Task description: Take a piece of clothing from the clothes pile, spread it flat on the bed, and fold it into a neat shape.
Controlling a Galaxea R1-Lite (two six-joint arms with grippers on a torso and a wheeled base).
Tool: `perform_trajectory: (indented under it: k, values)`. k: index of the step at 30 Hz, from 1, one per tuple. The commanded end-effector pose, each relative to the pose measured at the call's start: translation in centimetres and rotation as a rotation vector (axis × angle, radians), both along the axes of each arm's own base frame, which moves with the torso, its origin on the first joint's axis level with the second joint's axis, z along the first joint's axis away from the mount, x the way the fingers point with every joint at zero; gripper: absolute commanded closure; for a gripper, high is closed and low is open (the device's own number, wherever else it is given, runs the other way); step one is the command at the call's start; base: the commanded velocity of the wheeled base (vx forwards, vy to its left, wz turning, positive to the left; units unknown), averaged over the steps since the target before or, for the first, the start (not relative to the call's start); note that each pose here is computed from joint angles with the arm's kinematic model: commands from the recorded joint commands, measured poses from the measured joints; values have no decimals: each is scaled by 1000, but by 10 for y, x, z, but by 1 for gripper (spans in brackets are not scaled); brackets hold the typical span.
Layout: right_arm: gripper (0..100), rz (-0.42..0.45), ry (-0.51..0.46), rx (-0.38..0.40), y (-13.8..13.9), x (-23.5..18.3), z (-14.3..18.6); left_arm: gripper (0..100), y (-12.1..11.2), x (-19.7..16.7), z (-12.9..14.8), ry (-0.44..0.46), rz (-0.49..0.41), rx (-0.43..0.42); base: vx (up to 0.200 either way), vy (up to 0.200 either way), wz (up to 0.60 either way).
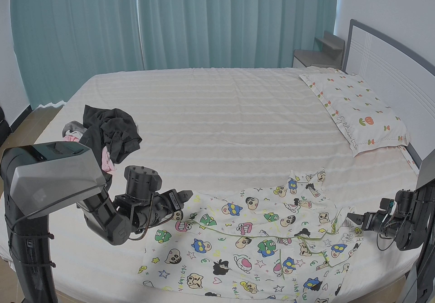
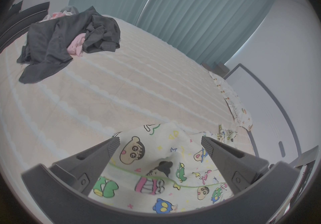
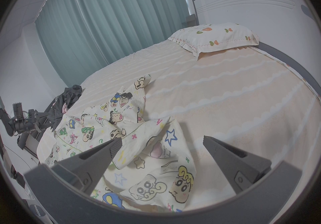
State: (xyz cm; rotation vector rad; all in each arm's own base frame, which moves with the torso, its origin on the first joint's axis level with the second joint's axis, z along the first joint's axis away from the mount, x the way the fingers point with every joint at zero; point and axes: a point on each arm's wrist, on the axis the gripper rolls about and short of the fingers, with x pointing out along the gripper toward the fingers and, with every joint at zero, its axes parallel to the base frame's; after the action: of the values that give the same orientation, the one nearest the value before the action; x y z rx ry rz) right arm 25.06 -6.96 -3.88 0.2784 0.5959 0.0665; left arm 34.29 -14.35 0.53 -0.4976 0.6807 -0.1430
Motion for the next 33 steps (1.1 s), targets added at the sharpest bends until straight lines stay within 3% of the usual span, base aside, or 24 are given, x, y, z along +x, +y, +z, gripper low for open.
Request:
perform_trajectory:
  k: [1, 11, 21, 22, 30, 33]
  values:
    - [0, -1, -10, -4, -1, 1, -1, 0, -3, 31, -13, 24, -83, 49, 0, 0, 0]
    - [0, 2, -7, -4, 0, 0, -1, 0, -7, 40, -44, 43, -238, 230, 0, 0, 0]
    - [0, 6, -7, -4, 1, 1, -1, 0, -9, 51, -47, 21, -233, 218, 0, 0, 0]
    - [0, 5, -9, -5, 1, 1, -1, 100, -9, 50, -50, 28, -236, 220, 0, 0, 0]
    - [0, 5, -9, -5, 1, 1, -1, 100, -8, 50, -46, 17, -216, 213, 0, 0, 0]
    - [0, 6, -7, -4, 1, 1, -1, 100, -3, 49, -26, -46, -173, 209, 0, 0, 0]
